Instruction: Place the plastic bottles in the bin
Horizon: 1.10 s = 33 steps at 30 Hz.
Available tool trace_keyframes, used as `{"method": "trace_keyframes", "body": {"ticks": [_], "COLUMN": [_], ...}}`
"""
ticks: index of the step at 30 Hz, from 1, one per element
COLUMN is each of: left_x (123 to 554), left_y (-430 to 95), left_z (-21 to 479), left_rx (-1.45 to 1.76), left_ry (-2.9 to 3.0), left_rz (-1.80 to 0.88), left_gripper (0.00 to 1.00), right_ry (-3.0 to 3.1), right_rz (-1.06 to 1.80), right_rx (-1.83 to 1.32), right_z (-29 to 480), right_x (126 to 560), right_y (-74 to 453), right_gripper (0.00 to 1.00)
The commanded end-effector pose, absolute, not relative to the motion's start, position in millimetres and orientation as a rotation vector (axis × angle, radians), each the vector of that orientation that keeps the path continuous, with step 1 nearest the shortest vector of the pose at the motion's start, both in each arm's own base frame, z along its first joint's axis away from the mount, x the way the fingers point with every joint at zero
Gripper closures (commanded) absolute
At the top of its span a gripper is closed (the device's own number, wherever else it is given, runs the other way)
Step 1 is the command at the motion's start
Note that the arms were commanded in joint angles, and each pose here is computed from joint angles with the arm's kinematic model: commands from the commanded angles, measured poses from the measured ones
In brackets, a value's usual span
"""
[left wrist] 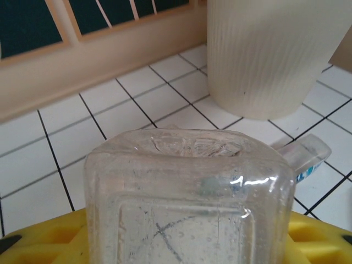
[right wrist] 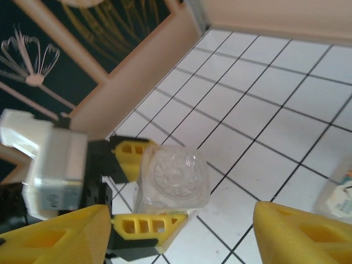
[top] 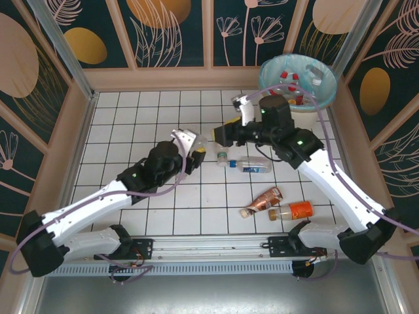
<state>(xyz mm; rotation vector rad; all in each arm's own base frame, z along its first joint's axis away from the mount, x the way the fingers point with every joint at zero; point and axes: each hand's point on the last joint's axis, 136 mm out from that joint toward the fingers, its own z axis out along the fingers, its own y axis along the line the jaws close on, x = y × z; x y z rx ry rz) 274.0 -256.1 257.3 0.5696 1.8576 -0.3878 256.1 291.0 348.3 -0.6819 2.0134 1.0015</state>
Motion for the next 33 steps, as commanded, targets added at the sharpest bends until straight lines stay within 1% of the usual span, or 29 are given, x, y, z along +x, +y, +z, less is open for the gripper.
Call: {"method": "trace_keyframes", "body": {"ticks": [1, 2, 4, 5, 7, 12, 18, 20, 24, 28, 30, 33], "left_x": [272, 270, 266, 264, 261, 257, 253, 254, 256, 255, 254, 255], "left_y": [-249, -247, -244, -243, -243, -243, -244, -242, -237, -235, -233, -231], "left_z": [297, 300, 306, 309, 313, 321, 324, 324, 325, 327, 328, 330], "left_rx": [0.543, 0.542, 0.551, 0.559, 0.571, 0.584, 0.594, 0.588, 0.566, 0.563, 0.553, 0.539], "left_ry": [1.681, 1.666, 1.642, 1.630, 1.611, 1.578, 1.557, 1.553, 1.548, 1.537, 1.522, 1.499], "left_rz": [-0.401, -0.401, -0.404, -0.405, -0.408, -0.427, -0.441, -0.431, -0.404, -0.407, -0.409, -0.400], "left_gripper": [0.43, 0.44, 0.44, 0.44, 0.44, 0.44, 0.44, 0.44, 0.44, 0.44, 0.42, 0.36], "right_ry": [1.958, 1.963, 1.973, 1.976, 1.980, 2.013, 2.007, 2.006, 2.013, 2.011, 2.006, 1.998], "right_rz": [1.018, 1.018, 1.010, 1.014, 1.014, 0.969, 1.032, 1.067, 1.101, 1.129, 1.136, 1.118], "right_rx": [-0.764, -0.786, -0.814, -0.833, -0.862, -0.856, -0.892, -0.903, -0.923, -0.936, -0.939, -0.927], "right_z": [363, 361, 357, 355, 350, 341, 339, 338, 336, 335, 338, 344], "right_x": [247, 244, 240, 237, 234, 243, 241, 241, 240, 238, 238, 242], "right_y": [312, 319, 328, 334, 342, 351, 368, 374, 381, 385, 387, 384], "right_gripper": [0.28, 0.28, 0.20, 0.19, 0.19, 0.18, 0.18, 0.20, 0.27, 0.39, 0.44, 0.50]}}
